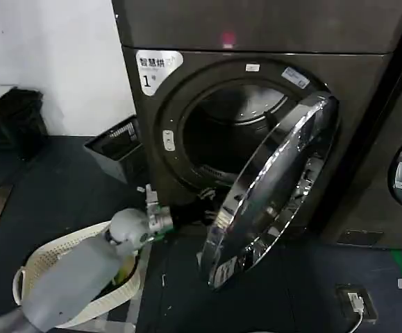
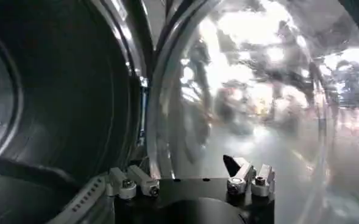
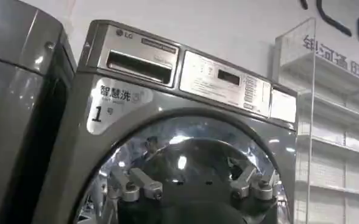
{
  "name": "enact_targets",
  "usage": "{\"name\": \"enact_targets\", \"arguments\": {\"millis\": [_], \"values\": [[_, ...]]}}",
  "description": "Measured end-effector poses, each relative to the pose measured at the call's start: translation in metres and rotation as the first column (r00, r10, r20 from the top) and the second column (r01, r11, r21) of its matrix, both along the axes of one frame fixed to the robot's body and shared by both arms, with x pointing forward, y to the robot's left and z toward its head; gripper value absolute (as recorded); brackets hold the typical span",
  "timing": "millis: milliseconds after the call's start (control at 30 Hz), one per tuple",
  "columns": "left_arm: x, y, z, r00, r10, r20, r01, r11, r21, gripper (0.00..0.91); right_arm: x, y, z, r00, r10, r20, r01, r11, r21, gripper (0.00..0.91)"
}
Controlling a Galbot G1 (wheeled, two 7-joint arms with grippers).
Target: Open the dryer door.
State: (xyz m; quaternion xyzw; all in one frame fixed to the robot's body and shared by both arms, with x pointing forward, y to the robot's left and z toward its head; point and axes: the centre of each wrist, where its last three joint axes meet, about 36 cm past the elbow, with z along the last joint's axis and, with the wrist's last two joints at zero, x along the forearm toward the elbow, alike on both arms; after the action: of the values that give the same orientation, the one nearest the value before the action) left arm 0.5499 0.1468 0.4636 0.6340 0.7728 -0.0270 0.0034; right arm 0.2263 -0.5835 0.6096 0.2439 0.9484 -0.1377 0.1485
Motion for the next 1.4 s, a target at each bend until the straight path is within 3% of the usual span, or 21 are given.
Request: {"name": "enact_targets", "arguments": {"millis": [467, 1400], "values": [[0.003, -0.038, 0.002, 0.998, -0.055, 0.011, 0.055, 0.998, 0.012, 0.907, -0.028, -0.005, 0.004, 0.993, -0.116, -0.022, 0.117, 0.993, 0.014, 0.907], [0.007, -0.103, 0.006, 0.992, -0.116, 0.045, 0.115, 0.993, 0.027, 0.907, -0.081, -0.004, 0.019, 0.948, -0.318, -0.012, 0.317, 0.946, -0.064, 0.907]]}}
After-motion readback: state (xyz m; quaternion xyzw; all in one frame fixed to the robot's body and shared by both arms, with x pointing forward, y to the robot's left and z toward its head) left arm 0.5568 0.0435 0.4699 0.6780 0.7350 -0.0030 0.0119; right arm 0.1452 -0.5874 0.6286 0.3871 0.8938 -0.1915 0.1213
